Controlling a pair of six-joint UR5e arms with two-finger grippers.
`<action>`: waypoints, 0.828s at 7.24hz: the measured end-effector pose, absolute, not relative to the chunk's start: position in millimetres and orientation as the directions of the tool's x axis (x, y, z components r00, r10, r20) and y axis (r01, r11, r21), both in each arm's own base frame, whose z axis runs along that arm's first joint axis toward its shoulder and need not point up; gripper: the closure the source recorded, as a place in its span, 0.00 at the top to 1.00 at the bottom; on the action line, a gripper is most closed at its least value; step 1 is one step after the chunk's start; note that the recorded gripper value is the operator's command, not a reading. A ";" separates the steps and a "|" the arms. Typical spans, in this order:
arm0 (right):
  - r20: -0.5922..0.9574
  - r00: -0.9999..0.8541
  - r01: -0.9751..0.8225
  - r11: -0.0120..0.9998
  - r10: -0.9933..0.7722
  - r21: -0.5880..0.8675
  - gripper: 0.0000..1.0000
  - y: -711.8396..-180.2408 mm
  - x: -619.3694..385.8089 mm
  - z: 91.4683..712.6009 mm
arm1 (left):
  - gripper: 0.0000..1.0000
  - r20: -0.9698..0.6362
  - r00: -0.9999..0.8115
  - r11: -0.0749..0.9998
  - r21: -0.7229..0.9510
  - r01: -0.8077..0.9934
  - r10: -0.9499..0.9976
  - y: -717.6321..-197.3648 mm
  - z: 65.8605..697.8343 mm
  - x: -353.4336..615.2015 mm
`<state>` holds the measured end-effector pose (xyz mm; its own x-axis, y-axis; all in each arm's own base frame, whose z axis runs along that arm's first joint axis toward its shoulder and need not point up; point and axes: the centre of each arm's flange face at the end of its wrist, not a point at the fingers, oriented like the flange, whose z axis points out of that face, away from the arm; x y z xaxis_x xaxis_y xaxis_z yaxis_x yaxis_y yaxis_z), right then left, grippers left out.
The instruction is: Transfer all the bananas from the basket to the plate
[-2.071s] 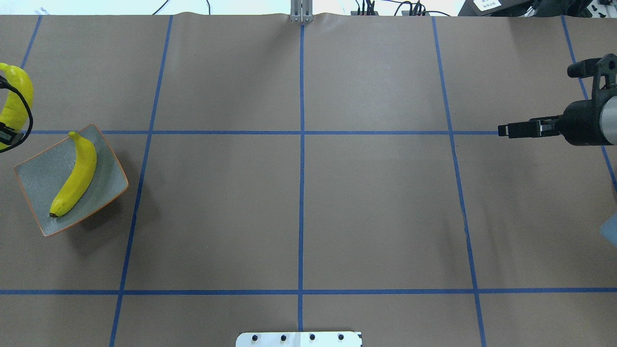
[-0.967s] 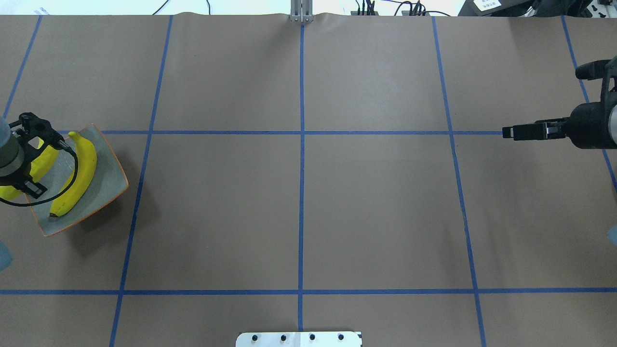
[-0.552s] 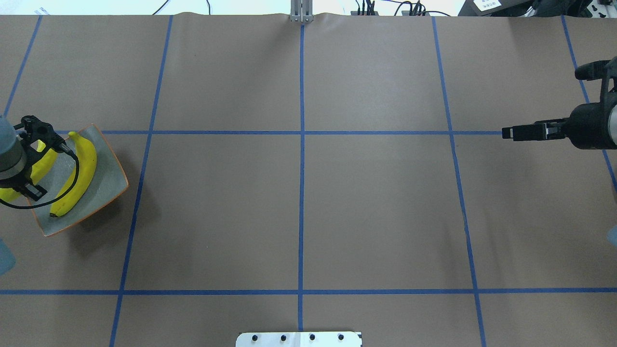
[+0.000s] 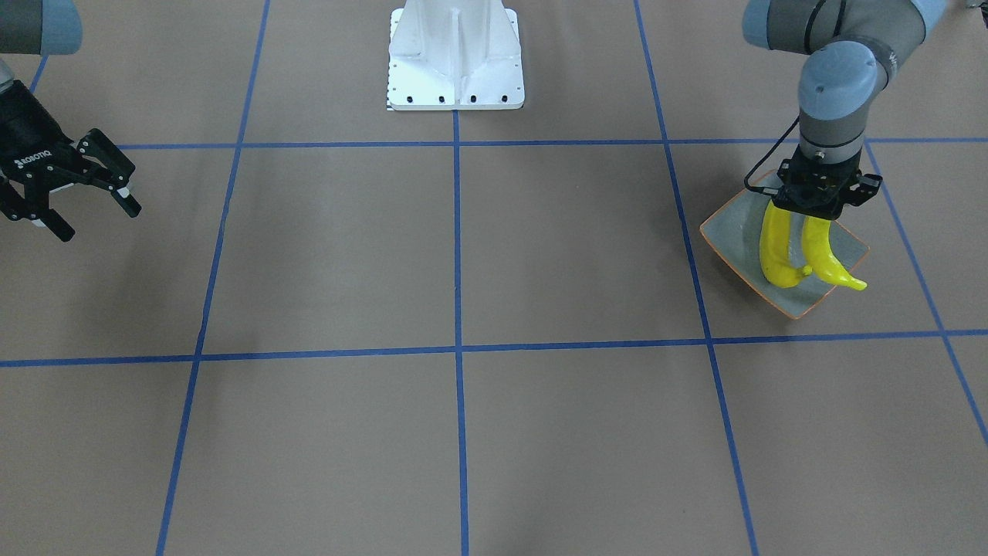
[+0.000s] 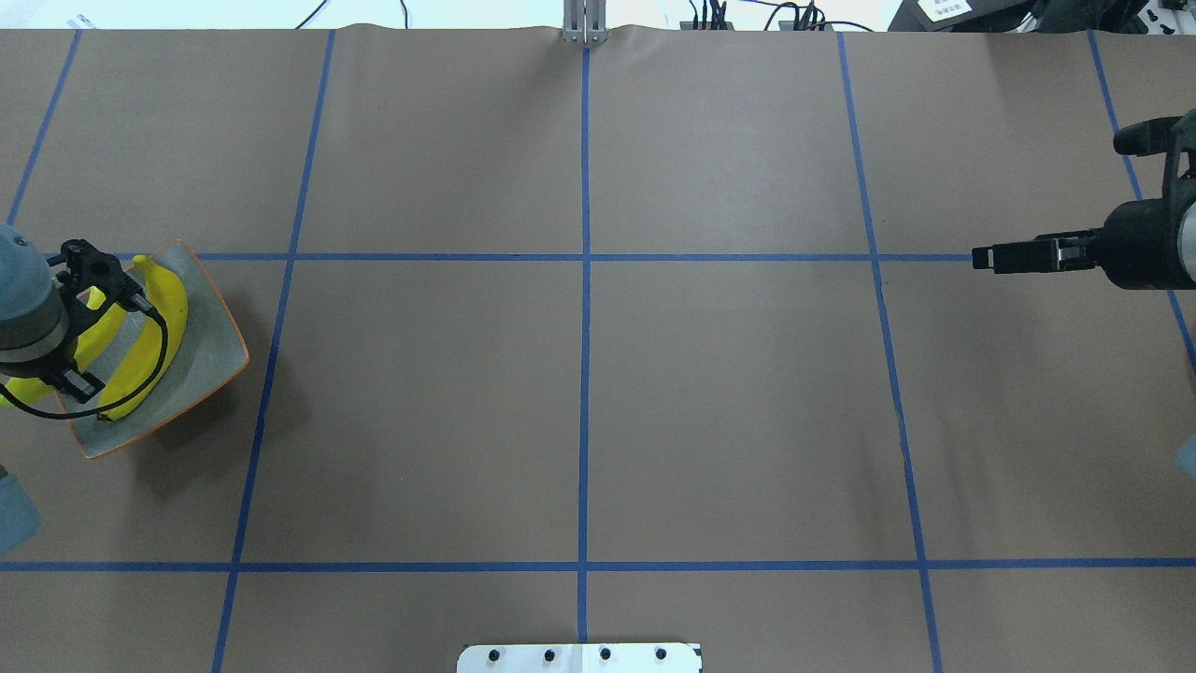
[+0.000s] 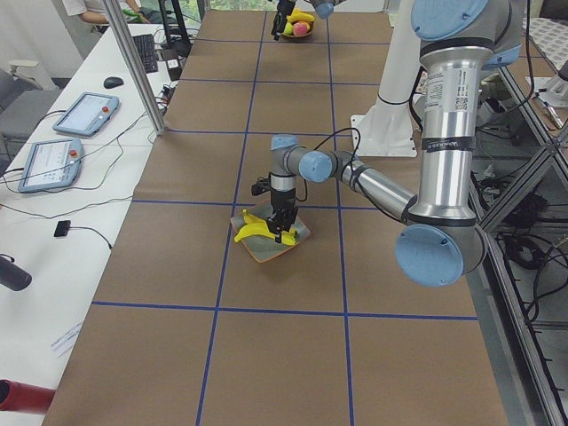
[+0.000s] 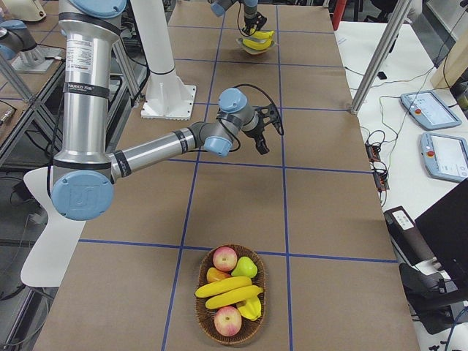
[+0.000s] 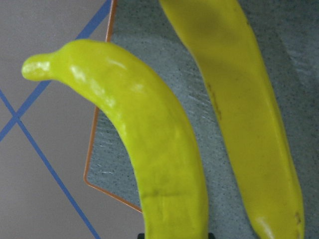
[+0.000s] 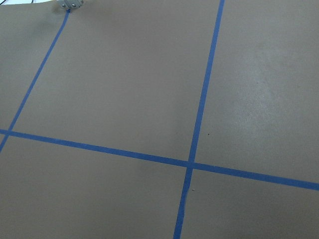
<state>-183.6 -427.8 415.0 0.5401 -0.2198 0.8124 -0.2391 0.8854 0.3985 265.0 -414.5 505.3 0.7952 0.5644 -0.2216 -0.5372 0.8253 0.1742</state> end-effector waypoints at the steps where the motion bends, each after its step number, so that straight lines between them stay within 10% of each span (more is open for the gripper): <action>1: 0.813 0.540 -0.239 0.886 -0.219 0.398 1.00 -427.8 -183.6 414.9 | 0.99 -0.221 0.794 0.823 0.173 -0.540 0.567 -414.0 506.3 265.7; 6: 0.818 0.542 -0.251 0.893 -0.191 0.375 1.00 -428.0 -182.7 421.1 | 0.99 -0.228 0.788 0.820 0.181 -0.543 0.572 -416.8 502.0 269.7</action>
